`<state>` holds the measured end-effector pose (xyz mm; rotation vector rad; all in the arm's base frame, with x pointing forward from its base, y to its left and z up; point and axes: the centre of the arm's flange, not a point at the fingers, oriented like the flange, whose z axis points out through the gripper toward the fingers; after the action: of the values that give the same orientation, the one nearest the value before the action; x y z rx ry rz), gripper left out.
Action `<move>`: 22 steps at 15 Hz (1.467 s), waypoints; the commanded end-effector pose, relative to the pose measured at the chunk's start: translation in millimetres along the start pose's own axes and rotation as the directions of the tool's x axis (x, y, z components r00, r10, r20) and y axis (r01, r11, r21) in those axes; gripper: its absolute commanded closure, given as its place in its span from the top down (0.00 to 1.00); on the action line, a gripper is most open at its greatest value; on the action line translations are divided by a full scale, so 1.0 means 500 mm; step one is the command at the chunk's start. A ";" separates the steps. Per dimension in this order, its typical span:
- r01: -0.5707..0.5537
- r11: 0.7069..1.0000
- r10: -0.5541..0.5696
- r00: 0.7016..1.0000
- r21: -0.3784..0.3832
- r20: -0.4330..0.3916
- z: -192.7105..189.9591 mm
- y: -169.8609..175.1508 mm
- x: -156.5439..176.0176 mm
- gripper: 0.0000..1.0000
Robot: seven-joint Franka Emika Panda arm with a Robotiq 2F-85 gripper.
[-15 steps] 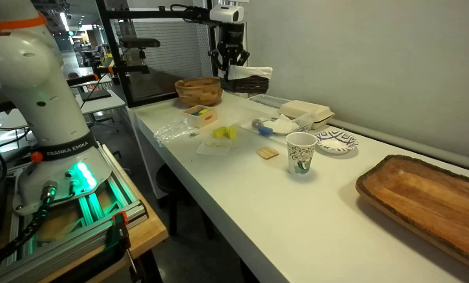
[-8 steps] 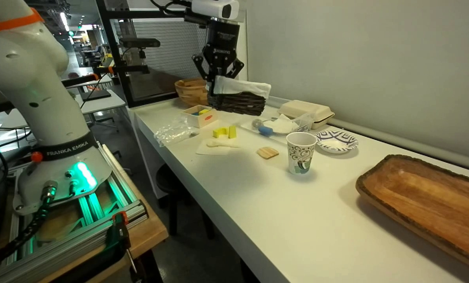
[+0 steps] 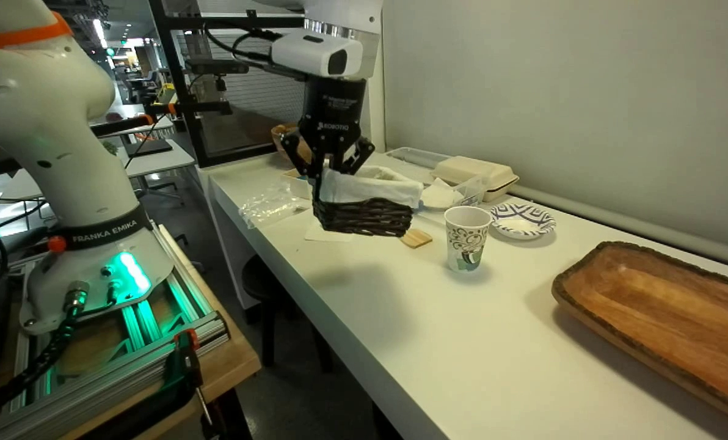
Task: Move the basket to the right then move the clear container to the left.
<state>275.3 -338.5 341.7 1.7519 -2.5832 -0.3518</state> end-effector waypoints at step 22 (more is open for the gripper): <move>0.415 0.910 -0.406 0.892 0.007 -0.201 -0.001 -0.153 -0.063 1.00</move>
<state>349.1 -375.2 276.5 2.1684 -2.1691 -0.2453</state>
